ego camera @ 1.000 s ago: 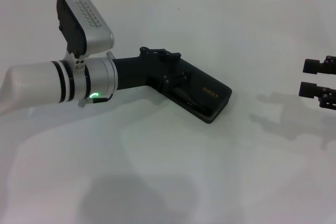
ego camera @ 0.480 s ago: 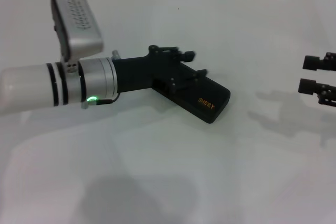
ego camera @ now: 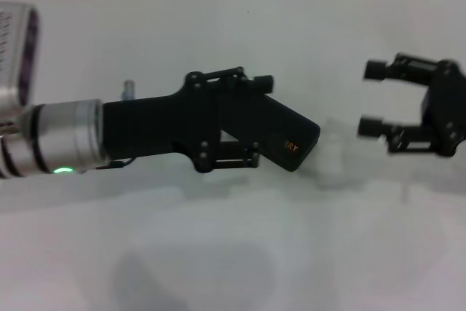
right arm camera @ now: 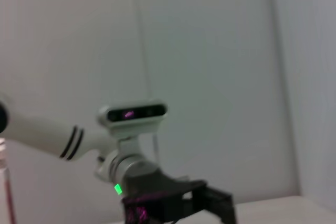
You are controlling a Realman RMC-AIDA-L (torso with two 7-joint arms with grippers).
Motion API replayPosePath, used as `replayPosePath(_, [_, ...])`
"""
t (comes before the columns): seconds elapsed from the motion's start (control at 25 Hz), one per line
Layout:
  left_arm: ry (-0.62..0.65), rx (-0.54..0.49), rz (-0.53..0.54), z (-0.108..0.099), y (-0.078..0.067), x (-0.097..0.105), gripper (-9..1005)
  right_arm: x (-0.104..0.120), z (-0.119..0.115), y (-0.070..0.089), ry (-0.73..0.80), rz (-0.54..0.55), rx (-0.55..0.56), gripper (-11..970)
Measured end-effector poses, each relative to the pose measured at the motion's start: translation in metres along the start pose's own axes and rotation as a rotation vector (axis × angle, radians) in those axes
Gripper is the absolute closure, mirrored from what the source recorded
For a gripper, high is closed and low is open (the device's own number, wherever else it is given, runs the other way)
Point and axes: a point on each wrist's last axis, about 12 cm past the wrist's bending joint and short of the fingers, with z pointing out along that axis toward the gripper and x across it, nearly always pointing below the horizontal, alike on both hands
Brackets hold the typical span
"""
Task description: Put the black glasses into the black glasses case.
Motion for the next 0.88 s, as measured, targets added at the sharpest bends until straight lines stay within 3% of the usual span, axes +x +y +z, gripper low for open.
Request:
replayPosePath(0.2, [-0.033,-0.013,-0.005,-0.018,-0.016,0.006,282,0.004,0.015,0.006,0.029,-0.057,-0.078,149])
replayPosePath(0.4, [-0.032,-0.023,-0.015,-0.029,-0.023,0.010,111,0.009,0.018,0.010,0.017,-0.088,-0.097,71])
replayPosePath(0.88, [-0.031,-0.051,0.034,-0.060,-0.031,0.009,115,0.027,0.023,0.021,-0.087,-0.157,-0.053,71])
